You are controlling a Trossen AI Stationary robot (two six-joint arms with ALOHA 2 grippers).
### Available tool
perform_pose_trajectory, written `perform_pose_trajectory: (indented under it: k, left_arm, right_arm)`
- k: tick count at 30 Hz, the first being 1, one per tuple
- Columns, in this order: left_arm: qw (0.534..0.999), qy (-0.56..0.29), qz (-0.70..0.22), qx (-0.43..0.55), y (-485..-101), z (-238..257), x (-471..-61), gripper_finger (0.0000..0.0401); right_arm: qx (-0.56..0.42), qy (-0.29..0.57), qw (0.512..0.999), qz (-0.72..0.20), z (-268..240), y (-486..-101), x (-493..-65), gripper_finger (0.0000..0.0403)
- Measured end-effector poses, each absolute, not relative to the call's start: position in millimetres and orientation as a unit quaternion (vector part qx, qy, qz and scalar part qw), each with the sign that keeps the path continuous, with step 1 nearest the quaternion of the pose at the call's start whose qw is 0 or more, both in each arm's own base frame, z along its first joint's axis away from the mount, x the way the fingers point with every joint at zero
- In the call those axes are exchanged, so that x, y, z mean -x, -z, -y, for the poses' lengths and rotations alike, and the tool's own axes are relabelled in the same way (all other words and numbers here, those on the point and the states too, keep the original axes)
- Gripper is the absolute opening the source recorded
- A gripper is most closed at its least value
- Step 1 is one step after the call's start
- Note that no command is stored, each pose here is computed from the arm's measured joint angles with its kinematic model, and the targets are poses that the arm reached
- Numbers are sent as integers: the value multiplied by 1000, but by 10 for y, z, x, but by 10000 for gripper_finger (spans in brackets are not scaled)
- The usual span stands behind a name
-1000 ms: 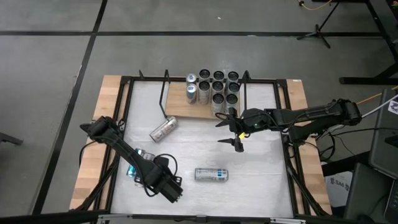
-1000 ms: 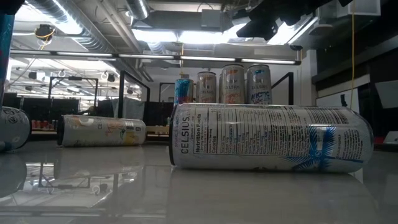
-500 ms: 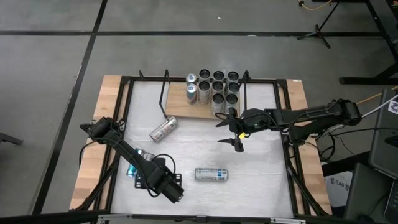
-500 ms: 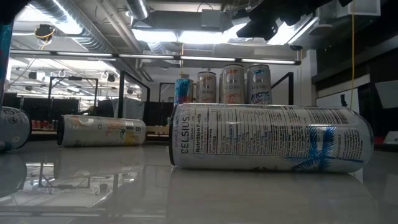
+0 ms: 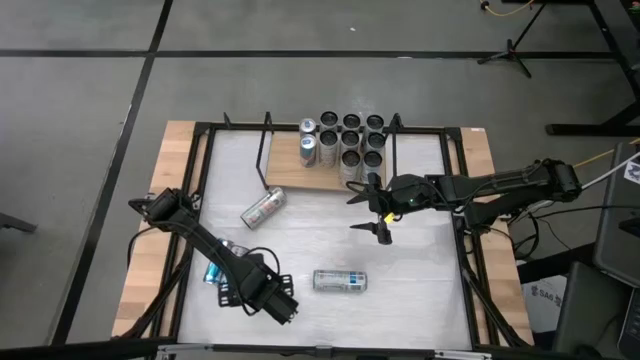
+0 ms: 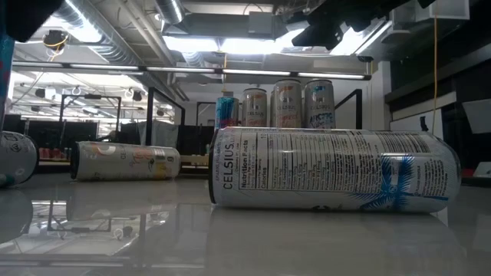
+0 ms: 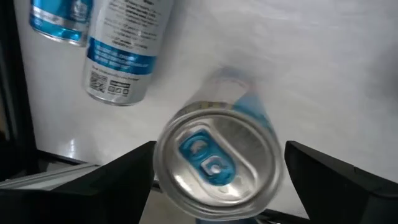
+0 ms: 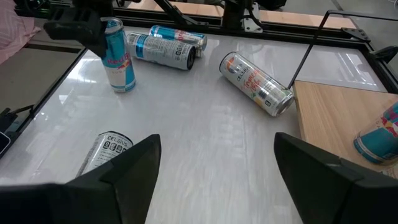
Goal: Place canned beverage on shelf
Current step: Put the blue soda can aligned with the other blue soda can on the shelf
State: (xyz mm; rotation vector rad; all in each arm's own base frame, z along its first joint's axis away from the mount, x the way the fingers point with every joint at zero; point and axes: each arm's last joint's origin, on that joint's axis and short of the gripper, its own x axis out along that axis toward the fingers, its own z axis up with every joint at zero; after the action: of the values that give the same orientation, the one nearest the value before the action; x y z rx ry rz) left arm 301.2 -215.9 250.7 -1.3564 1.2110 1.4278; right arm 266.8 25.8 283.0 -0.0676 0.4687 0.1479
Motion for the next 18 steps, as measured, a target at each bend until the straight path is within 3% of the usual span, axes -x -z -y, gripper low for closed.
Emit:
perform_pose_trajectory:
  k: [18]
  left_arm:
    - [345,-574,-499,550,-2452,2091,-3056,332]
  right_arm:
    - [34,-73,969,-232,-259,-2831,-2668,303]
